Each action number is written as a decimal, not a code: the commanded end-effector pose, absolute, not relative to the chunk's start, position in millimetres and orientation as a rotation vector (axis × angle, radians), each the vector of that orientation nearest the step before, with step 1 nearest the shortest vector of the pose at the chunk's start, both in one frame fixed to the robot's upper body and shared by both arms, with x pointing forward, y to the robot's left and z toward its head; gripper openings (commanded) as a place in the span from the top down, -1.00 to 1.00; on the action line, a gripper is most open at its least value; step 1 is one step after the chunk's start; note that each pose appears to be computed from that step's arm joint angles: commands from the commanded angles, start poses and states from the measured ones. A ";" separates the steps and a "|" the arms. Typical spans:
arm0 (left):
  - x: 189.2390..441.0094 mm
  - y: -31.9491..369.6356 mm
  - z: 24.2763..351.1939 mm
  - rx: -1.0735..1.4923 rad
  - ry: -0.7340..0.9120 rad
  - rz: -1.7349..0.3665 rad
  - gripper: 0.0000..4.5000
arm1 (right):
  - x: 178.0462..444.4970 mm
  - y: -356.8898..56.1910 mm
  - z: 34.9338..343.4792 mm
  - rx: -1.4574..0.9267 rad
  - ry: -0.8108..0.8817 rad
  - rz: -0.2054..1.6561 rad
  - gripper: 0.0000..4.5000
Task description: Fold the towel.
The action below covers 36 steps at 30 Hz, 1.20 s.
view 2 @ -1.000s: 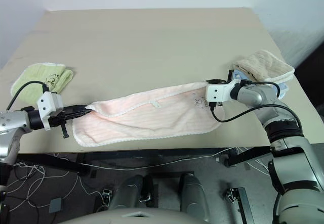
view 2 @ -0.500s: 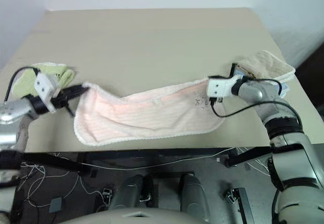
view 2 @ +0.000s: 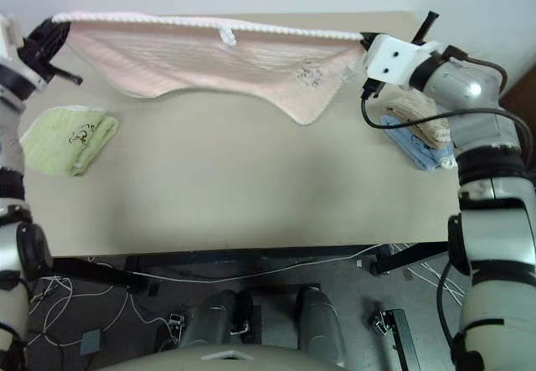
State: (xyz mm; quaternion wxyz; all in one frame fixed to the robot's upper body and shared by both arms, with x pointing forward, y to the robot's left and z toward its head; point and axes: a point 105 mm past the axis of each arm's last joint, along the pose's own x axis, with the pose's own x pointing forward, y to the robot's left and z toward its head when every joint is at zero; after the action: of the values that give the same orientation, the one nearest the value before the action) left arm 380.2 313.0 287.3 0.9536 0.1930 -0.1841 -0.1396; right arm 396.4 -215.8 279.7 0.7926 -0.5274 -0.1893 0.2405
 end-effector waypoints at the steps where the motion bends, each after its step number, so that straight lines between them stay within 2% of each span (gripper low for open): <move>1: 349.9 315.2 264.5 0.369 -0.303 -0.436 1.00 | 367.3 -228.0 267.7 -1.026 -0.316 0.651 0.97; 6: 299.5 301.8 207.5 0.301 -0.071 -0.686 1.00 | 326.8 -229.0 225.0 -0.893 -0.101 0.876 0.97; 9: 274.2 303.9 181.4 0.262 0.083 -0.744 1.00 | 303.0 -229.6 209.1 -0.831 0.015 0.978 0.97; 16: 246.6 308.4 166.1 0.177 0.233 -0.778 1.00 | 280.7 -235.7 201.3 -0.763 0.147 1.055 0.97; 27: 234.2 303.8 160.2 0.160 0.296 -0.790 1.00 | 268.8 -231.5 192.9 -0.771 0.200 1.102 0.97; 29: 239.9 303.4 158.1 0.180 0.286 -0.769 1.00 | 275.9 -228.7 190.9 -0.775 0.181 1.076 0.97; 36: 283.7 306.8 154.4 0.243 0.212 -0.642 1.00 | 320.4 -226.0 180.7 -0.801 0.150 0.974 0.97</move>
State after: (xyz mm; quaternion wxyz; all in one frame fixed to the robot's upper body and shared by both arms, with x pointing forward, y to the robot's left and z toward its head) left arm 278.7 304.7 152.5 0.9337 0.1022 0.1111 -0.3246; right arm 311.8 -222.4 175.1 0.7995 -0.3617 0.0797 0.4728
